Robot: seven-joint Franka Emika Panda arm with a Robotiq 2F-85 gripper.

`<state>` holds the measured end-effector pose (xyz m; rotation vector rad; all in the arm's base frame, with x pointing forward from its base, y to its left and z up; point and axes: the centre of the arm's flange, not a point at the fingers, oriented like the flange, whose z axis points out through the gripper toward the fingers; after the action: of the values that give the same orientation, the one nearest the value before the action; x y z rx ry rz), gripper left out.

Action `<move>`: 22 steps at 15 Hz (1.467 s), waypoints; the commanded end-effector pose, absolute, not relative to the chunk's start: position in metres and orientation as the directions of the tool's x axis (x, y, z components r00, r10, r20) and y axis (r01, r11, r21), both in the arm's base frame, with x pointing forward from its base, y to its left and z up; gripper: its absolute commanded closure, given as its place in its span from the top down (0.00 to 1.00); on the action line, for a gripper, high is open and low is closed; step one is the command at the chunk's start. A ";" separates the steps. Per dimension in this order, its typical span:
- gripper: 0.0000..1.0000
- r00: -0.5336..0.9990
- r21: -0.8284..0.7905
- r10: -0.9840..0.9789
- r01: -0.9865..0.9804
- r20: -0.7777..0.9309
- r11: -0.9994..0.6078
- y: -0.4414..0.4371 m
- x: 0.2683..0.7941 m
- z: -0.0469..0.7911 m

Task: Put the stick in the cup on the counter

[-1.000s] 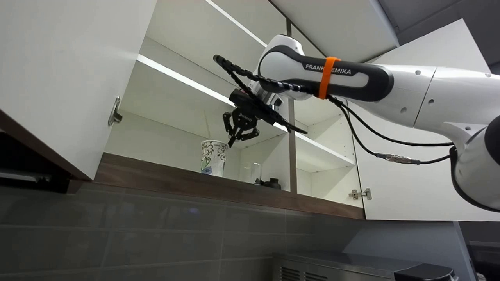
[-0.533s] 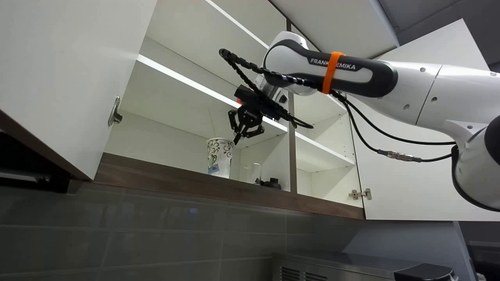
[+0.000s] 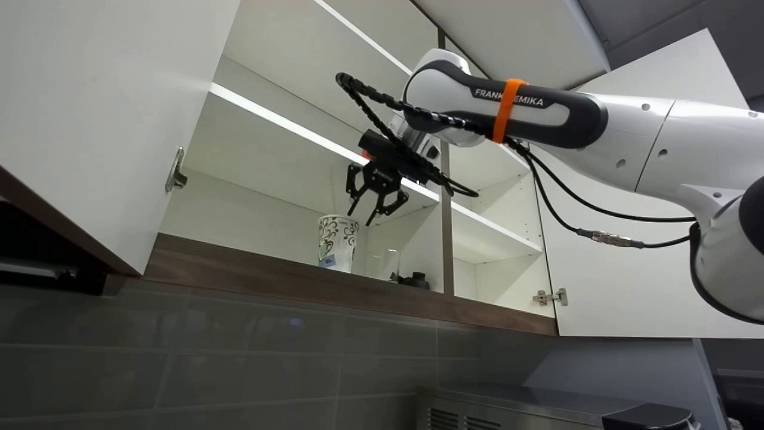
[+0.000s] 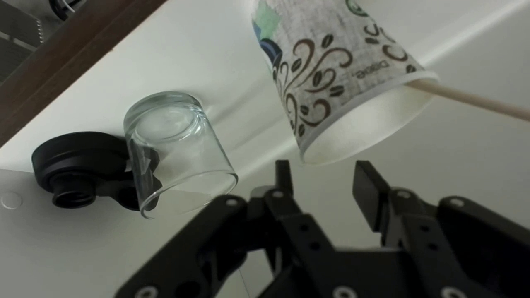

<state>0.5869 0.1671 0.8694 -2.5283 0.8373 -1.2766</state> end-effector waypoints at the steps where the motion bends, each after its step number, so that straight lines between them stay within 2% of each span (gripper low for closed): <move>1: 0.75 0.454 -0.429 -0.550 -0.349 0.700 -0.833 0.158 0.584 0.885; 4: 0.99 0.488 -0.411 -0.489 -0.265 0.722 -0.872 0.151 0.575 0.889; 5: 1.00 0.504 -0.407 -0.465 -0.229 0.728 -0.884 0.148 0.571 0.891; 13: 1.00 0.594 -0.367 -0.295 0.000 0.748 -0.930 0.138 0.554 0.894; 22: 1.00 0.659 -0.415 -0.178 0.223 0.731 -0.882 0.137 0.540 0.890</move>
<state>0.5586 0.1432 0.9148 -2.4268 0.0512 -1.1916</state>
